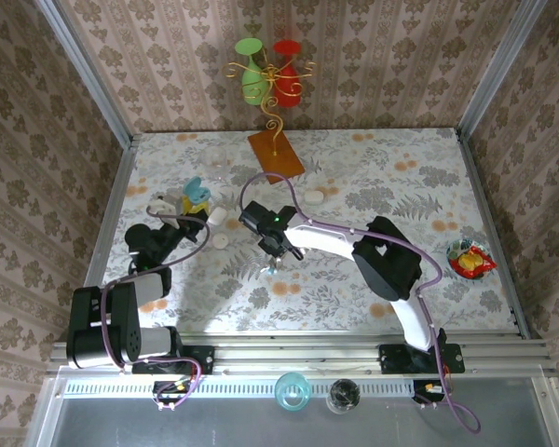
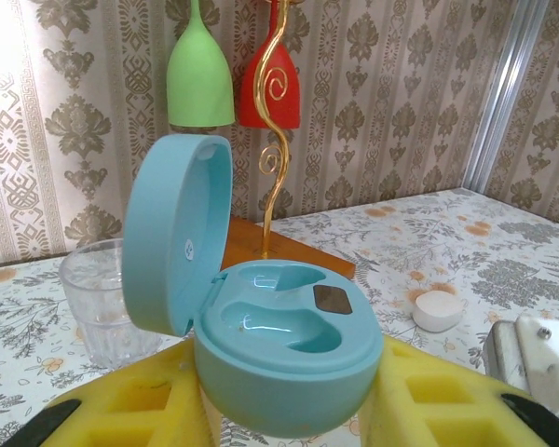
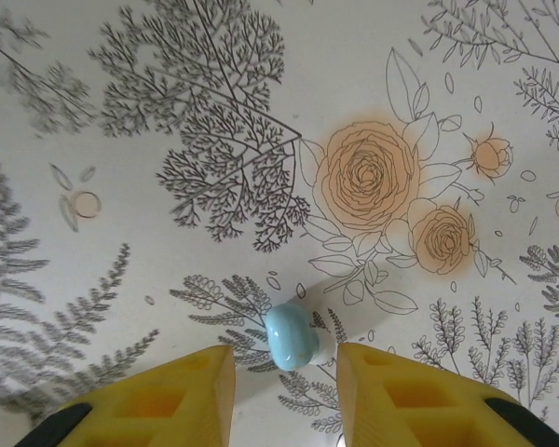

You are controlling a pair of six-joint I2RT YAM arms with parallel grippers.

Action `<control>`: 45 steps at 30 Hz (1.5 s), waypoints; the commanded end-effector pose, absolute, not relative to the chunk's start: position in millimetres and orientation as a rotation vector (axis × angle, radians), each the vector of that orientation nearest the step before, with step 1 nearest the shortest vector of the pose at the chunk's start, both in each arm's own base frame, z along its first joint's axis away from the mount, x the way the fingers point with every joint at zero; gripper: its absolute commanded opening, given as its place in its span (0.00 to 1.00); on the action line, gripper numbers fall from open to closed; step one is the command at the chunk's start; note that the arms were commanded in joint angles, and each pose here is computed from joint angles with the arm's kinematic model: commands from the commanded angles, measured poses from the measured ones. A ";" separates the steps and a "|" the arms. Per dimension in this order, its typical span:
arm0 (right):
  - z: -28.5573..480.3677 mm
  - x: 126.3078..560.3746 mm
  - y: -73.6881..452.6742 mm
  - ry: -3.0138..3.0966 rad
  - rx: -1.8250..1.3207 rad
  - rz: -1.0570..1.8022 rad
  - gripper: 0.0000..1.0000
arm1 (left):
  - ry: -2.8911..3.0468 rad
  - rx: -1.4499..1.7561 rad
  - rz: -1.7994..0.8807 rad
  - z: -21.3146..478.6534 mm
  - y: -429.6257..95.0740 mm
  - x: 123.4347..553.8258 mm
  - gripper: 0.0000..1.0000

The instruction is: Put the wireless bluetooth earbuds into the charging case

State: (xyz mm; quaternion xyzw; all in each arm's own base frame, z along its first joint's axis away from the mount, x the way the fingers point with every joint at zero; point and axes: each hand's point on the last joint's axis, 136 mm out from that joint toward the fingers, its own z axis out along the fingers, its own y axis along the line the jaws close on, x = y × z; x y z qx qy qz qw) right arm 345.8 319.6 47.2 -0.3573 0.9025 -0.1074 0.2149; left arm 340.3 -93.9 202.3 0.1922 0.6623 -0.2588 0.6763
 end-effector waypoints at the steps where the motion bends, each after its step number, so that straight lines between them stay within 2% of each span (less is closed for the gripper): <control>1: 44.8 347.9 307.6 2.490 -1.050 -0.467 0.36 | 1.465 0.425 -0.587 208.2 -91.6 340.8 0.37; 5: 40.7 349.0 307.9 2.477 -1.085 -0.554 0.35 | 1.466 0.434 -0.600 207.2 -93.1 340.4 0.37; 23: 29.5 351.7 317.2 2.465 -1.161 -0.597 0.32 | 1.460 0.442 -0.616 207.2 -94.8 338.5 0.37; 38: 18.4 350.9 311.2 2.473 -1.168 -0.649 0.23 | 1.451 0.452 -0.618 207.7 -95.8 337.1 0.37; 45: 28.5 351.0 312.9 2.505 -1.098 -0.547 0.19 | 1.449 0.462 -0.624 207.1 -97.7 335.5 0.37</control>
